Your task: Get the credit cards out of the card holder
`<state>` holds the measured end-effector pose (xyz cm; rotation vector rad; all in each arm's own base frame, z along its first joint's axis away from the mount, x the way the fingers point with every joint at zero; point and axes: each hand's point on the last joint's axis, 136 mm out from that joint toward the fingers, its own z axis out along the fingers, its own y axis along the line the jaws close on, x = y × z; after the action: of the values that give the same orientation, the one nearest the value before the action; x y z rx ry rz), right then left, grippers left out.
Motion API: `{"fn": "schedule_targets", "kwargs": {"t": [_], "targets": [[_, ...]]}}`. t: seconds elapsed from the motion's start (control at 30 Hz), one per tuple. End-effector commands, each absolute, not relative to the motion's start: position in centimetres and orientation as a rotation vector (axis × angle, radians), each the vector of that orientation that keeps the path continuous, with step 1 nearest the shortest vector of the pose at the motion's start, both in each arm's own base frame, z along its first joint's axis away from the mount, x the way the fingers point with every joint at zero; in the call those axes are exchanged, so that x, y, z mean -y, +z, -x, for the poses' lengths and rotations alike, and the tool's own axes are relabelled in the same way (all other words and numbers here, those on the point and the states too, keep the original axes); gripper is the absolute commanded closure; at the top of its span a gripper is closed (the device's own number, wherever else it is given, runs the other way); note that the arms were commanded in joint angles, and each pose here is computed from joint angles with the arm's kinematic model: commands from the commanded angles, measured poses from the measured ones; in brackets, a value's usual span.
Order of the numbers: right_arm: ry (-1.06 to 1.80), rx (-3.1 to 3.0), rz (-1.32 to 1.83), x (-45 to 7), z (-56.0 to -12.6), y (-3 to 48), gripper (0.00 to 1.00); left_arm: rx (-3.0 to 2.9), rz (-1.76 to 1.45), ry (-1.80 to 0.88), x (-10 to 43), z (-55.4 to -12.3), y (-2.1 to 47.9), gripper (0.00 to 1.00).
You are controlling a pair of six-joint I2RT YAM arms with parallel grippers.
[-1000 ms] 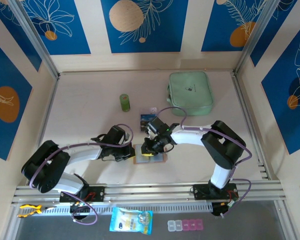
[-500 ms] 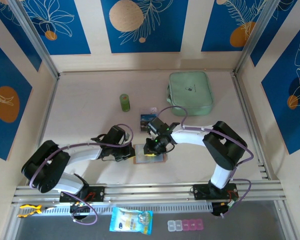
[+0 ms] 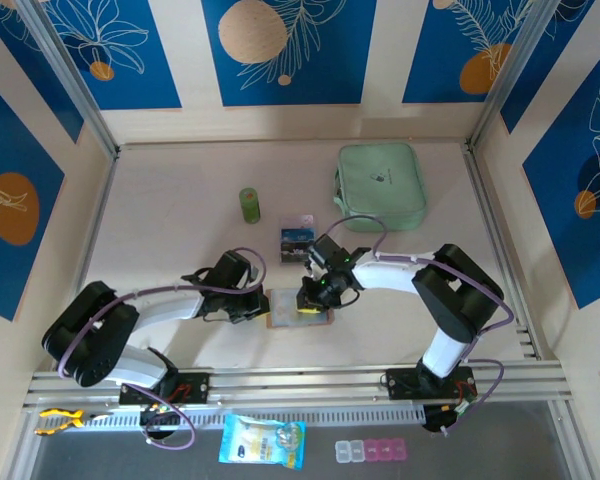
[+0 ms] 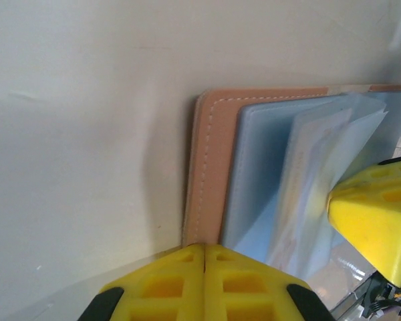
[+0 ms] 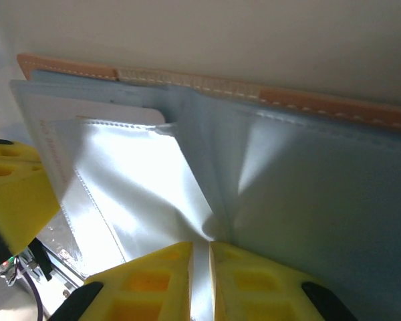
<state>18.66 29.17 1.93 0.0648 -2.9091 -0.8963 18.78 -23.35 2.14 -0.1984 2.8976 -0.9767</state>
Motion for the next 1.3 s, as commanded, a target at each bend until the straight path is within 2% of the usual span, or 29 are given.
{"fn": "schedule_targets", "kwargs": {"t": [0.0,0.13,0.3,0.53,0.83,1.07,1.27], "targets": [[-0.981,2.865,-0.056,-29.2,-18.2,2.3,0.84,-2.859,0.201,-0.946,22.9,-19.5,3.6,0.95],[-1.027,2.847,-0.031,-29.0,-18.2,2.2,0.84,-2.787,0.186,-1.049,24.2,-20.2,6.4,0.91],[-1.066,2.822,0.005,-28.7,-18.1,1.8,0.85,-2.771,0.156,-1.104,25.9,-20.5,7.6,0.87],[-1.121,2.79,0.059,-28.4,-18.1,1.6,0.86,-2.807,0.117,-1.12,28.3,-20.4,6.6,0.81],[-1.138,2.778,0.08,-28.1,-18.0,1.7,0.86,-2.856,0.148,-1.077,28.4,-20.2,4.6,0.73],[-1.15,2.77,0.082,-28.3,-18.0,1.8,0.86,-2.87,0.152,-1.099,28.8,-20.0,4.0,0.72],[-1.168,2.771,0.078,-28.5,-18.2,2.4,0.86,-2.852,0.149,-1.152,29.5,-20.2,4.4,0.78]]}}
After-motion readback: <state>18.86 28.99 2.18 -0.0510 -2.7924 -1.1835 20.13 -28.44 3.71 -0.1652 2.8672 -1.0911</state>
